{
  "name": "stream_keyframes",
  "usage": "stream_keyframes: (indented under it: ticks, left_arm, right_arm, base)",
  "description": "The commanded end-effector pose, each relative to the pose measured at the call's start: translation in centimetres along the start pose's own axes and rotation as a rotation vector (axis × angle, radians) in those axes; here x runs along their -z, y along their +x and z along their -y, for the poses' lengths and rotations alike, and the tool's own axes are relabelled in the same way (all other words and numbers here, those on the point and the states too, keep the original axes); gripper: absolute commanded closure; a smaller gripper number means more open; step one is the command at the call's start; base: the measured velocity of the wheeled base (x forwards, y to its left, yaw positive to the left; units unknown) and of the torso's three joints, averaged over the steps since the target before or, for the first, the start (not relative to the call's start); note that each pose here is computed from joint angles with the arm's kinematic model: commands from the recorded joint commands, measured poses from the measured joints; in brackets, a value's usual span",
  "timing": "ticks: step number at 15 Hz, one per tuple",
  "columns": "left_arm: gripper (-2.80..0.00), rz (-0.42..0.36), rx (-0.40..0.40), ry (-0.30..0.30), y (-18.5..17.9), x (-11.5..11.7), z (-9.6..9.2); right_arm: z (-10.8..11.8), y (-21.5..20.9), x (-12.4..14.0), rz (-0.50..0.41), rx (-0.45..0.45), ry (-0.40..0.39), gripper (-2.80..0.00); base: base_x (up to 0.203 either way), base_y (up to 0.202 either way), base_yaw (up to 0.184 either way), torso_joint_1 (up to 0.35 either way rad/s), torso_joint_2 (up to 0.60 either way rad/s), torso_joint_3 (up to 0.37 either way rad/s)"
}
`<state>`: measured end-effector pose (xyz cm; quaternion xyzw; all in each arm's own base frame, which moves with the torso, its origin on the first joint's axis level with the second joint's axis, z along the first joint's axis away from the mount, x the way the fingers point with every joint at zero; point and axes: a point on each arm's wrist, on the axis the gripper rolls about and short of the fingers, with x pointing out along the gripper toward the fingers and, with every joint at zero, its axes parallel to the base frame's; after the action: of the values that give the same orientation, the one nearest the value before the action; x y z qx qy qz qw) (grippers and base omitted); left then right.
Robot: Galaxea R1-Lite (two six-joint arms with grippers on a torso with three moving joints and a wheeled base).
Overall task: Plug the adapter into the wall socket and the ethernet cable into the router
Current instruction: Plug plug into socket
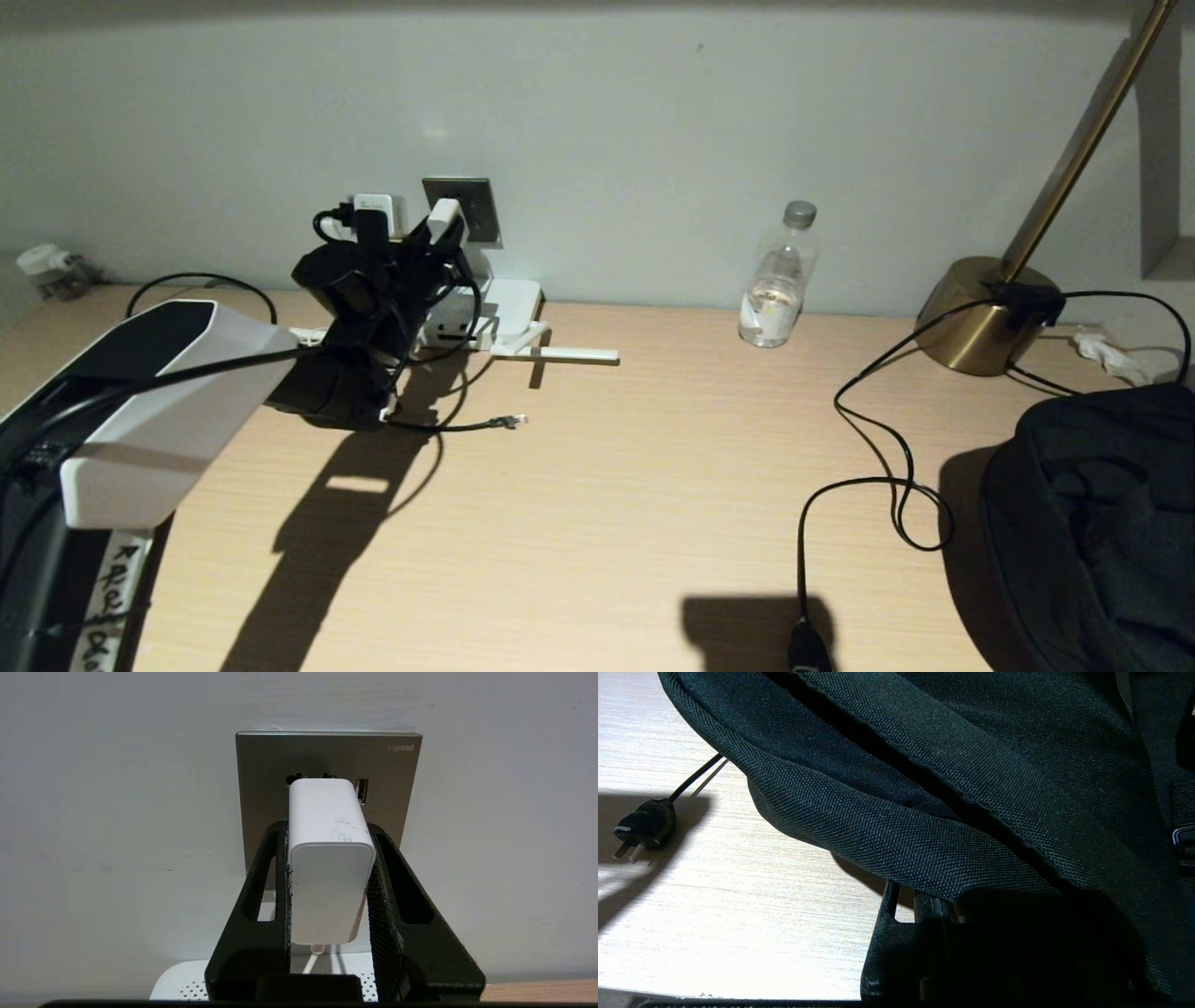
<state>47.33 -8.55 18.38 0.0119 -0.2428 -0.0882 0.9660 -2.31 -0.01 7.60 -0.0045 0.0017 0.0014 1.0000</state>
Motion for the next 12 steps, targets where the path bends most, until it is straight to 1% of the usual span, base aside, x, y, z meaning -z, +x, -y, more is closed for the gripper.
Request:
stream_keyframes:
  ticks: [1,4,12]
  left_arm:
    - [0.00,0.006,0.000,0.001,0.09,-0.04,0.00]
    - [0.00,0.012,-0.002,0.002,0.26,-0.13,-0.08]
    - [0.00,-0.004,-0.007,0.001,0.19,0.08,-0.08]
  right_arm:
    - [0.00,0.00,0.00,0.000,0.000,0.000,0.00]
    - [0.00,0.00,0.00,0.000,0.000,0.000,0.00]
    - [0.00,0.00,0.00,0.000,0.000,0.000,0.00]
  base:
    - [0.000,0.000,0.000,0.000,0.00,0.000]
    - [0.000,0.000,0.000,0.000,0.00,0.000]
    - [0.000,0.000,0.000,0.000,0.00,0.000]
